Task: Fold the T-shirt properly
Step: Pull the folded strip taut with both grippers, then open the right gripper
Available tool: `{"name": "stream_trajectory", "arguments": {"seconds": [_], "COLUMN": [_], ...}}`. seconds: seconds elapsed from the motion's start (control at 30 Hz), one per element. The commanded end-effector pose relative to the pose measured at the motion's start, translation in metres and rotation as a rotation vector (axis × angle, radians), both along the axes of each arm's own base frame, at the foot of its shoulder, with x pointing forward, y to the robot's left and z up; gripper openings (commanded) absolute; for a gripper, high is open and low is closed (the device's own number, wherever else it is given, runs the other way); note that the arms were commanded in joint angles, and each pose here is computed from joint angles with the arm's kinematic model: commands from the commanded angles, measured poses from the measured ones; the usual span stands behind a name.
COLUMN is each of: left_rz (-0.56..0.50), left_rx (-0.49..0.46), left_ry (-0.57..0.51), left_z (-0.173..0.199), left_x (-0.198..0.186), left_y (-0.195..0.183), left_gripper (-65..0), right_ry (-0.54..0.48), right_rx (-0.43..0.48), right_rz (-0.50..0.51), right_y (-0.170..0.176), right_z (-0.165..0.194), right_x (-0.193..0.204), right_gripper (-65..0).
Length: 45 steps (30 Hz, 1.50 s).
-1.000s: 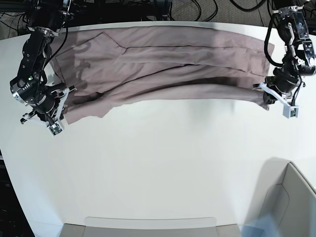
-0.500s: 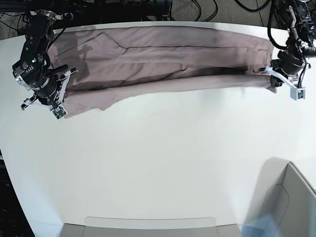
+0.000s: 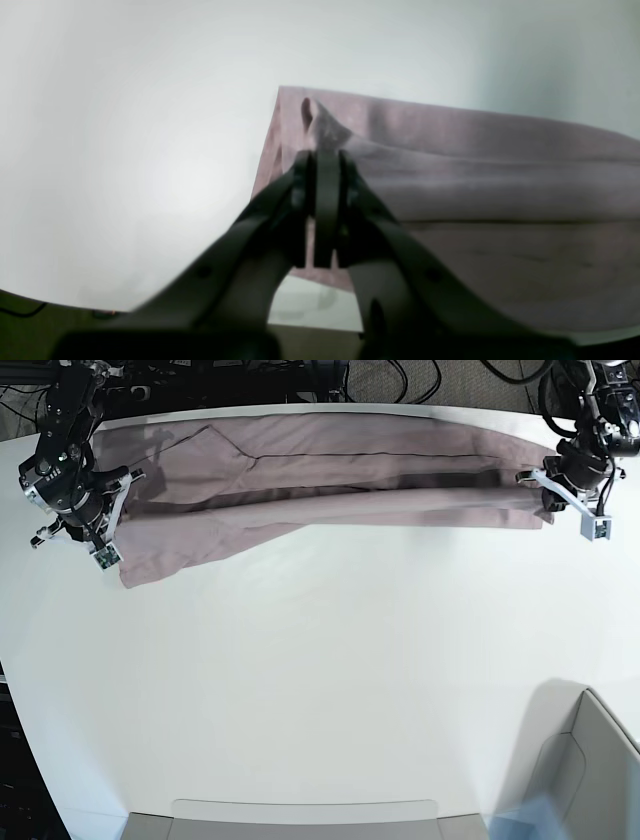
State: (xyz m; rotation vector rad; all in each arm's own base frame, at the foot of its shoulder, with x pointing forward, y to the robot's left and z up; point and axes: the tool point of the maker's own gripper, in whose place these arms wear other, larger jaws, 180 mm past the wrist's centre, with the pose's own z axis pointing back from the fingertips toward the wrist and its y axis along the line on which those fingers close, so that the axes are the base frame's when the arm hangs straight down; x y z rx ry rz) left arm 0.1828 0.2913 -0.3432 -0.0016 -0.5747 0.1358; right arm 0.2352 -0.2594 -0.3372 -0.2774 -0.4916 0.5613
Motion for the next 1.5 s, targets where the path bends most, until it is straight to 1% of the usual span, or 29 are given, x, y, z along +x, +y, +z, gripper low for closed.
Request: {"name": "stream_trajectory", "arguments": {"seconds": [0.0,0.17,0.3,0.43,0.5,0.57,0.6,0.63,0.7,0.8,0.87,1.03,1.13,1.23,1.37,1.47], "left_rz": [-0.006,-0.009,0.003,-0.01,-0.006,-0.008,-0.009,-0.013,-0.015,-0.01,-0.01,-0.002,-0.013,-0.031,-0.009,0.001], "left_rx": [0.023,0.018,0.0,-0.013,-0.013,-0.013,-0.016,-0.016,-0.016,-0.017,-0.013,-0.013,-0.007,-0.007,-0.022,-0.027], "left_ry": [-0.015,0.029,0.052,0.069,0.068,0.065,0.061,0.055,0.055,0.056,0.053,0.047,0.062,0.125,0.123,0.138], "left_z": [0.006,-0.002,-0.01,-0.015,-0.015,-0.014,-0.014,-0.013,-0.013,-0.013,-0.013,-0.013,-0.02,-0.039,-0.048,-0.053], "left_x": [0.001,-0.013,-0.021,-0.024,-0.024,-0.023,-0.023,-0.022,-0.022,-0.022,-0.021,-0.014,-0.001,0.0,0.012,0.009], "left_y": [0.004,0.003,-0.001,-0.008,-0.007,-0.008,-0.009,-0.009,-0.009,-0.009,-0.007,-0.003,0.005,0.012,0.017,0.02], "left_gripper": [-65.0,-65.0,-65.0,-64.9,-56.8,-47.1,-43.5,-42.8,-44.3,-43.6,-43.5,-41.8,-41.8,-41.8,-41.8,-41.8], "right_ry": [-0.023,0.01,0.02,0.021,0.022,0.024,0.024,0.024,0.025,0.037,0.032,0.04,0.054,0.066,0.064,0.063], "right_rx": [-0.023,-0.02,-0.019,-0.018,-0.018,-0.018,-0.018,-0.016,-0.016,-0.013,0.016,0.082,0.092,0.1,0.104,0.1], "right_rz": [0.018,0.025,0.026,0.025,0.025,0.024,0.024,0.024,0.024,0.027,0.035,0.075,0.107,0.136,0.143,0.142], "right_y": [-0.003,0.0,0.0,0.0,0.0,0.0,0.0,0.0,0.0,0.001,0.006,0.022,0.032,0.041,0.044,0.043], "right_z": [0.008,0.0,-0.002,-0.002,-0.003,-0.003,-0.003,-0.003,-0.004,-0.007,-0.007,-0.011,-0.015,-0.018,-0.018,-0.017], "right_x": [0.002,-0.009,-0.011,-0.011,-0.012,-0.012,-0.012,-0.012,-0.012,-0.016,-0.015,-0.019,-0.02,-0.02,-0.019,-0.018], "right_gripper": [-65.0,-65.0,-65.0,-65.0,-65.0,-65.0,-65.0,-65.0,-64.6,-56.3,-51.9,-45.2,-44.3,-44.3,-44.3,-44.3]}}
